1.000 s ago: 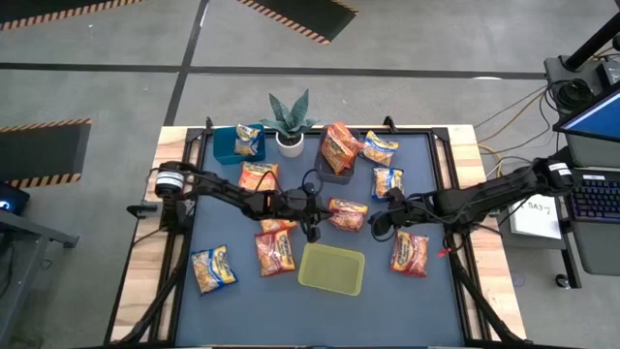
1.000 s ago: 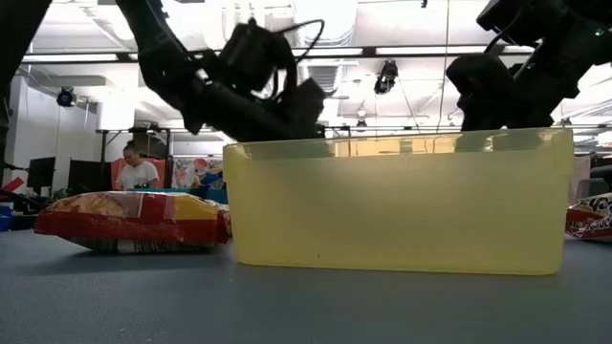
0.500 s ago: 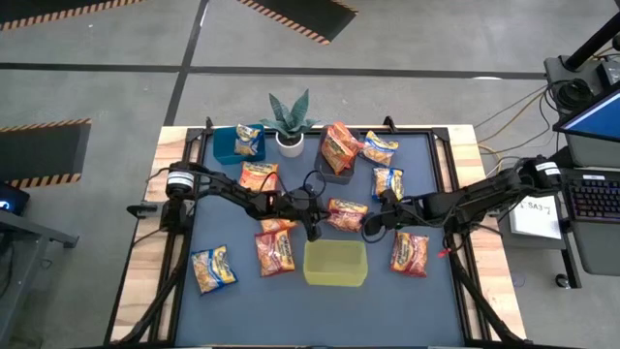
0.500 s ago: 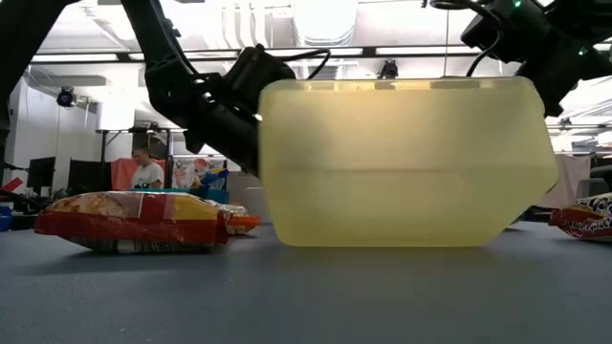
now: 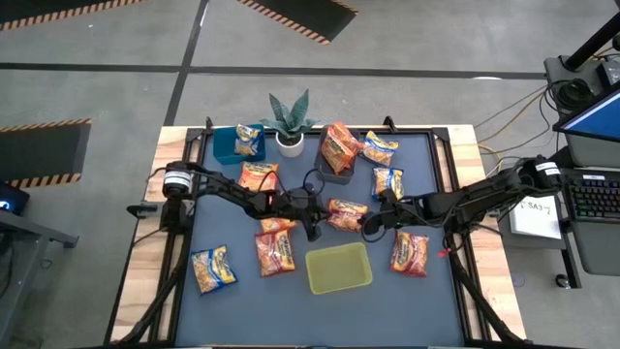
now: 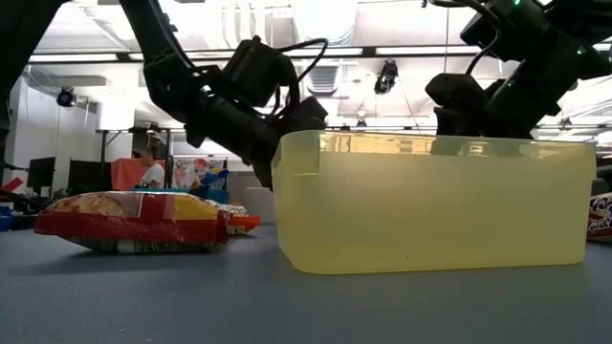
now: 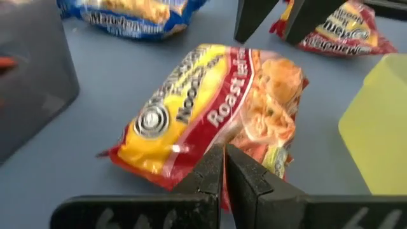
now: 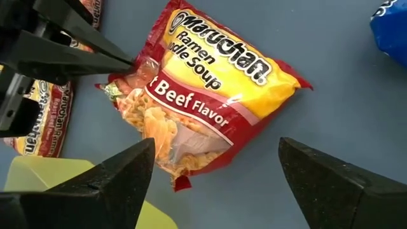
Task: Sort Maruchan noodles
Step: Put the red bag into the yellow bin
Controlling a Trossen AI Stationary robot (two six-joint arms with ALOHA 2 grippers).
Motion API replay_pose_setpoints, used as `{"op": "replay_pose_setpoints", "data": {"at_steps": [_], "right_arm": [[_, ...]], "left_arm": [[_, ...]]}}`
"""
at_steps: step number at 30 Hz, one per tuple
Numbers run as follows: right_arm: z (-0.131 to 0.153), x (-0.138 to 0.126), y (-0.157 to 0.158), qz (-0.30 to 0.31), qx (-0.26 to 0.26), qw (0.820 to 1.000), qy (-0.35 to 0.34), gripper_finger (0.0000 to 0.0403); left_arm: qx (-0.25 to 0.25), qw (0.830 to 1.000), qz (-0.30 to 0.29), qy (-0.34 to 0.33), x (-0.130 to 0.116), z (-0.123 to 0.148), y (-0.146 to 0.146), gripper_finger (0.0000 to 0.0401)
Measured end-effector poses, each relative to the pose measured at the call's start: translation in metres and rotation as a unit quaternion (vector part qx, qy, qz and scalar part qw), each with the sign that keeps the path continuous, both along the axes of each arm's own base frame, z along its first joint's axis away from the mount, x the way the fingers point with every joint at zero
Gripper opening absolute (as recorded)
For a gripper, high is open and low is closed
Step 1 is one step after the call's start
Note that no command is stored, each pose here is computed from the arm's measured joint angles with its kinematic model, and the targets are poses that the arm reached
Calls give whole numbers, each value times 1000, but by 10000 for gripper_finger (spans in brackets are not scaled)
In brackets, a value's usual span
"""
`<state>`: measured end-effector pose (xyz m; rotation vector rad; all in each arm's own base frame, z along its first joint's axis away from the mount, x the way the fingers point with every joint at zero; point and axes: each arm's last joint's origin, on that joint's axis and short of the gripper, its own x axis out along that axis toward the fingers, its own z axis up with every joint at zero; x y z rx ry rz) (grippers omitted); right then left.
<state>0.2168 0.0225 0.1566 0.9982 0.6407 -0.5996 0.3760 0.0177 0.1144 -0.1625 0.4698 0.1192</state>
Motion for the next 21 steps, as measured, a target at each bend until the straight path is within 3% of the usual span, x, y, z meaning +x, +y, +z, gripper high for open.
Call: {"op": "replay_pose_setpoints", "data": {"at_steps": [6,21], "right_arm": [[-6,-4,-2,-27,-14,1000,7,320],[-28,6,-7,-41,-11,998,-35,320]], "left_arm": [[27,999,-5,-22,2,3,5,0],[26,1000,2,6,2,-15,10,0]]}}
